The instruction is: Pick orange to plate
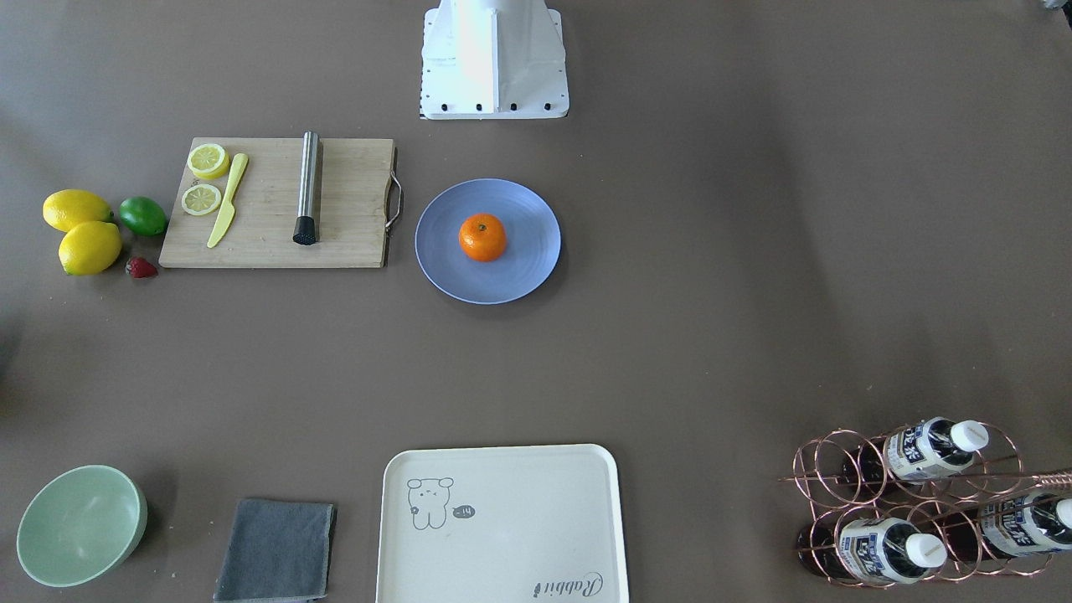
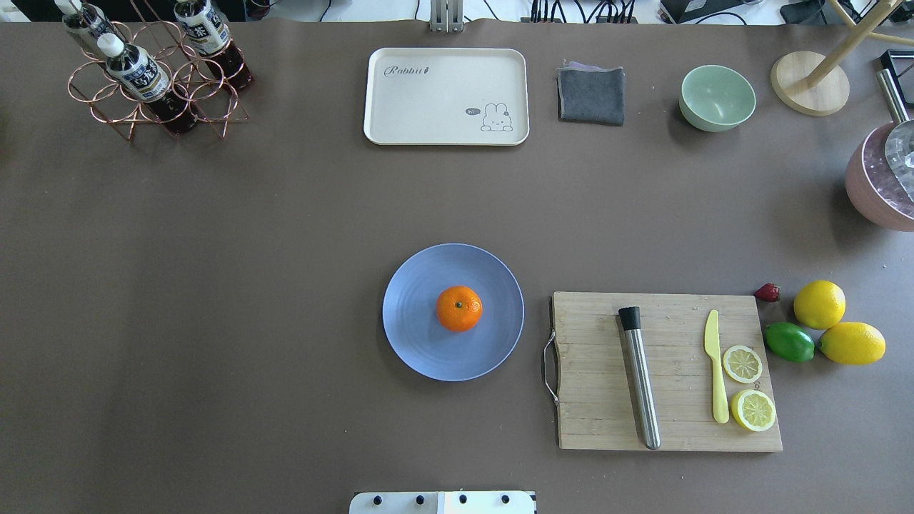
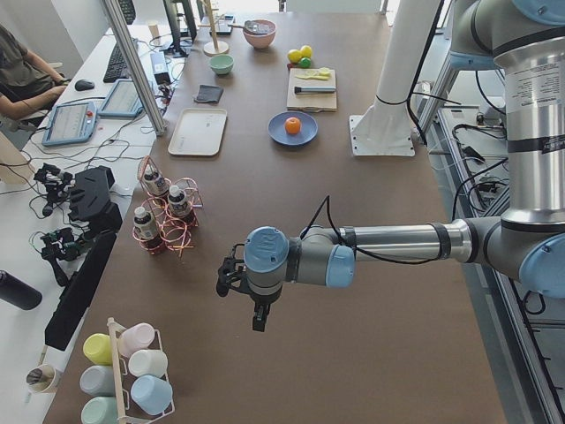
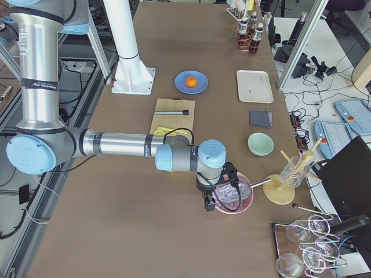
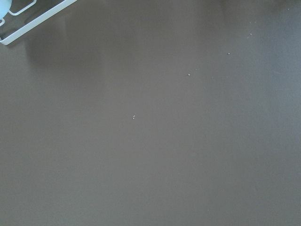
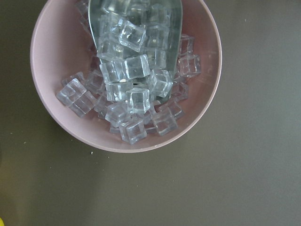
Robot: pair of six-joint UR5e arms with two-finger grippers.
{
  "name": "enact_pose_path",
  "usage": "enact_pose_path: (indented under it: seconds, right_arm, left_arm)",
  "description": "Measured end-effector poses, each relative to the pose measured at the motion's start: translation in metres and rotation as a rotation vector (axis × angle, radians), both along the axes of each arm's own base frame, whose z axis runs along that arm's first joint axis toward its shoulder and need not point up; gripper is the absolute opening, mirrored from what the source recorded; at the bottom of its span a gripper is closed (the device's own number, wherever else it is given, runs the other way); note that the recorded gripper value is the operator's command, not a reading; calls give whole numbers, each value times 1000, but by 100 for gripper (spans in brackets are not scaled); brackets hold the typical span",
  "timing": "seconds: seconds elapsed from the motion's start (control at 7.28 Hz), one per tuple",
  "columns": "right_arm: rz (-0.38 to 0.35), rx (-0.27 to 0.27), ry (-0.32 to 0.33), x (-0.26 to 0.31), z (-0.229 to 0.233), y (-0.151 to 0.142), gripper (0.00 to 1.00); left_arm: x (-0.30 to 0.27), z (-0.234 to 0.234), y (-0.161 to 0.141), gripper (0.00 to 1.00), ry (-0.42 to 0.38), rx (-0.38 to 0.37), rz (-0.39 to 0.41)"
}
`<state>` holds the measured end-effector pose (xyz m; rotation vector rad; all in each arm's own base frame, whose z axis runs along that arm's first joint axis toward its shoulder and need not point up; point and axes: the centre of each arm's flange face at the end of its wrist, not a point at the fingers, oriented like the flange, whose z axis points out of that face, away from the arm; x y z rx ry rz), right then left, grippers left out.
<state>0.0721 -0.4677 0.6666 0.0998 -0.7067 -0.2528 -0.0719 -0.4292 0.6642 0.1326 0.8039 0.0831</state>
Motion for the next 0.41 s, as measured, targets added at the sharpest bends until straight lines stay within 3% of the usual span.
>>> enact_pose_path:
  seconds: [0.41]
  right_arm:
    - [-7,-6,-1,-1,4,5,100]
  left_arm:
    - [0,-6,-4,97,1,7,-2]
